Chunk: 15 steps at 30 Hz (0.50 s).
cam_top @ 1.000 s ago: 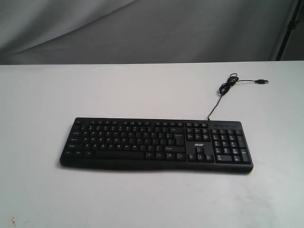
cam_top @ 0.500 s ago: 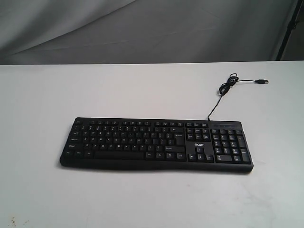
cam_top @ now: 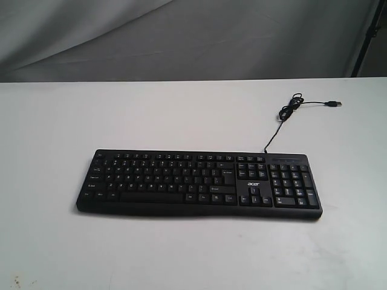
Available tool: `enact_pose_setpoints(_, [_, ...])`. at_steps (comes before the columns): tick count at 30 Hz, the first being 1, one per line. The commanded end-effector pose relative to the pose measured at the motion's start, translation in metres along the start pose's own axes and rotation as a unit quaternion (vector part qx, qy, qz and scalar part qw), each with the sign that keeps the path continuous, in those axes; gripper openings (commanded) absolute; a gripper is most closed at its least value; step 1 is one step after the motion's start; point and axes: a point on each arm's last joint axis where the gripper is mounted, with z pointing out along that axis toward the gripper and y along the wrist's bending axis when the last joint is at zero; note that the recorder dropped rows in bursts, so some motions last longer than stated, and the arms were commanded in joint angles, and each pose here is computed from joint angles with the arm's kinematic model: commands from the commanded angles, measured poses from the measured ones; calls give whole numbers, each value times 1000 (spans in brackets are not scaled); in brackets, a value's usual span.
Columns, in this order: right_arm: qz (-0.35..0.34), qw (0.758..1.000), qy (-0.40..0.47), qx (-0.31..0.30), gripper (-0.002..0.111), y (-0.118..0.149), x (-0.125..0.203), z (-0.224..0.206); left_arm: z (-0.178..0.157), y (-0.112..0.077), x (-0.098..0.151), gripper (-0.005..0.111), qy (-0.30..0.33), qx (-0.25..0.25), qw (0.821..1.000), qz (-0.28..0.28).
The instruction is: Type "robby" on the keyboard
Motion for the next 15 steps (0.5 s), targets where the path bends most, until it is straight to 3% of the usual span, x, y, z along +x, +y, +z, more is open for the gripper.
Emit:
enact_pose_setpoints(1, [-58,998,28,6,0,-2,6,0,0,0,1,0,-2,3,1000,1])
enact_pose_setpoints(15, [-117,986,115,3,0,-5,22,-2,0,0,1,0,-2,3,1000,1])
